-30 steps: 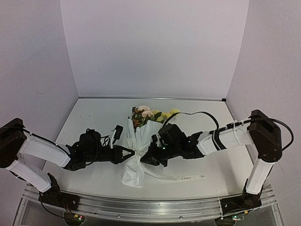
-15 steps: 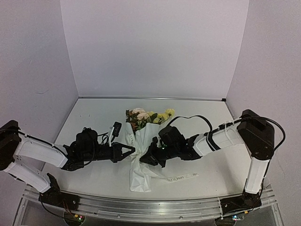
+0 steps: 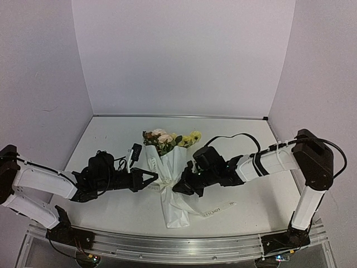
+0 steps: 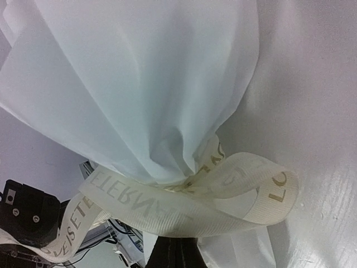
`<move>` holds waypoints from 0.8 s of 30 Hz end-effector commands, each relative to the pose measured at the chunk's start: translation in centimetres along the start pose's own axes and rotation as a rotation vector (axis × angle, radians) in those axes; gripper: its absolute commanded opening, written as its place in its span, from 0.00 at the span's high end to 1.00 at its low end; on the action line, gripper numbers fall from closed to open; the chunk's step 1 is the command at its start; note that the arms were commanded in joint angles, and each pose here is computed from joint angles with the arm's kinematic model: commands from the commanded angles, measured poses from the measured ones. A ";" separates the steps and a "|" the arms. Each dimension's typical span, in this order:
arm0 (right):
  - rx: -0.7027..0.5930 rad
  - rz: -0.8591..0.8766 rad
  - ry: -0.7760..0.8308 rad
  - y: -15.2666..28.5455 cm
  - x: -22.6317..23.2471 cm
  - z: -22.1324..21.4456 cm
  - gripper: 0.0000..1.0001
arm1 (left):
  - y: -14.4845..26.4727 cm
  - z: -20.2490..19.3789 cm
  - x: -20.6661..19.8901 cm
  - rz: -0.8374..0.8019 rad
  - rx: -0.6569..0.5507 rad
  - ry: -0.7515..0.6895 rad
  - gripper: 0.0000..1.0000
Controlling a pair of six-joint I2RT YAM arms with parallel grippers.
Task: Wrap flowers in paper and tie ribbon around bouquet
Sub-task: Cross the half-tied ribbon over the folded bouquet.
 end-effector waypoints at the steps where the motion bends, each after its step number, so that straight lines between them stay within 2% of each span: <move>1: -0.061 -0.057 0.034 1.9 1.0 0.8 1.00 | 0.3 1.3 -1.0 -0.038 -0.042 -0.051 1.00; 4: -0.059 -0.119 0.063 2.3 1.1 0.8 1.00 | 0.0 1.4 -1.1 -0.055 -0.035 -0.055 1.00; 12: -0.015 -0.125 0.097 1.5 2.0 -0.3 1.00 | -0.8 2.0 -1.5 -0.095 -0.027 -0.089 1.00; 19: 0.015 -0.128 0.104 0.1 2.0 -0.8 1.00 | -2.0 2.1 -2.8 -0.239 0.047 -0.178 1.00; 24: 0.012 -0.099 0.089 -0.9 1.9 -0.1 1.00 | -3.3 1.2 -4.3 -0.292 0.144 -0.279 0.97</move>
Point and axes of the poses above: each gripper's point midway between its finger pads, its own y axis back along the fingers, its own x axis along the line the jaws close on, z = x × y, the point moved 9 cm from there along y, back along the fingers, and after that the axes turned 10 degrees about -y, right-handed, at the moved point
